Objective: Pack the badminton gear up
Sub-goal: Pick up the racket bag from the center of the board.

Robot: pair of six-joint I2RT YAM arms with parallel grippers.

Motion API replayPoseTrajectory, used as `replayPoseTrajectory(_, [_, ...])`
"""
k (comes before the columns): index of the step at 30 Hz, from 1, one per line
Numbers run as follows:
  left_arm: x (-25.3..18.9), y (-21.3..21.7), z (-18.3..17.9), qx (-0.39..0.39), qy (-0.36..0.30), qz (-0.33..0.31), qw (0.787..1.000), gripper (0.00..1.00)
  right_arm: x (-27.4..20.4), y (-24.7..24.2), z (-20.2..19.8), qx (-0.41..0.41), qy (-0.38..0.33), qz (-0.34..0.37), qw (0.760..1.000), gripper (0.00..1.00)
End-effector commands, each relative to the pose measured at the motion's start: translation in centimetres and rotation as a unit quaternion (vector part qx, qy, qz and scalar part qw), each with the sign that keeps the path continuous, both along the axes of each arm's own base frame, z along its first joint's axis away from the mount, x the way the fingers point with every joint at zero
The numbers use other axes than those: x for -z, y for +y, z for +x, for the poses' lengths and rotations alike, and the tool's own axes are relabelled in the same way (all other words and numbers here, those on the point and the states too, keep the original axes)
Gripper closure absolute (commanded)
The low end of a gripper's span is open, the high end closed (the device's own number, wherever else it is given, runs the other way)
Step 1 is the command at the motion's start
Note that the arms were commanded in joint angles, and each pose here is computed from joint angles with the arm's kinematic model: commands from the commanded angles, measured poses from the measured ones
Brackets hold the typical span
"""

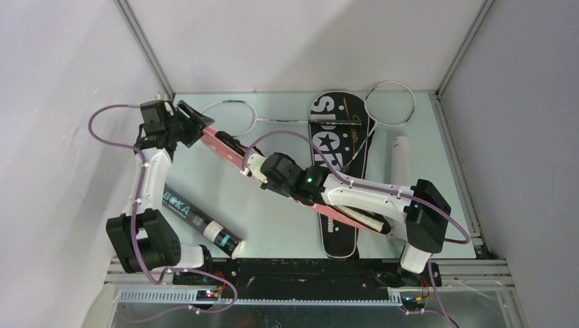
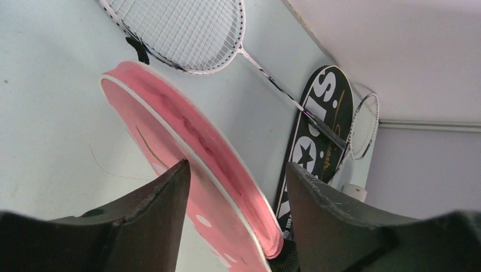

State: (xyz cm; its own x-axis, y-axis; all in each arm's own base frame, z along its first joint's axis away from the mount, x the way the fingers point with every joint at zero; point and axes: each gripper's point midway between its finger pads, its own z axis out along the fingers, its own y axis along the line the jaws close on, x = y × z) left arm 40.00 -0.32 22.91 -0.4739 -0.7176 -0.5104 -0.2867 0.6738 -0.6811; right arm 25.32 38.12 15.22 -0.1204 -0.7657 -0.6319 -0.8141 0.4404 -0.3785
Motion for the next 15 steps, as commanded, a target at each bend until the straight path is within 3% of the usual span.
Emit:
replayPoseTrajectory(1, [-1.3, 0.1, 0.4, 0.007, -0.029, -0.002, 1.0, 0.44, -2.1, 2.3, -0.9, -0.023, -0.003, 0.064, 0.998, 0.95])
replayPoseTrajectory(6, [-1.2, 0.0, 0.3, 0.01, -0.032, -0.012, 0.999, 0.78, -2.9, 2.8, -1.2, -0.029, 0.0, 0.087, 0.996, 0.93])
replayPoseTrajectory(9, [-1.6, 0.0, 0.2, 0.012, -0.039, -0.008, 0.999, 0.97, -3.9, 3.1, -1.4, -0.034, 0.008, 0.111, 0.993, 0.83])
replayPoseTrajectory(11, [-1.8, -0.1, 0.1, 0.016, -0.041, -0.006, 0.999, 1.0, -6.1, 4.0, -1.6, -0.049, 0.025, 0.159, 0.986, 0.71])
replayPoseTrajectory(15, [-1.7, -0.4, -0.1, 0.025, -0.04, -0.01, 0.999, 1.0, -12.0, 6.2, -1.1, -0.08, 0.058, 0.261, 0.96, 0.57])
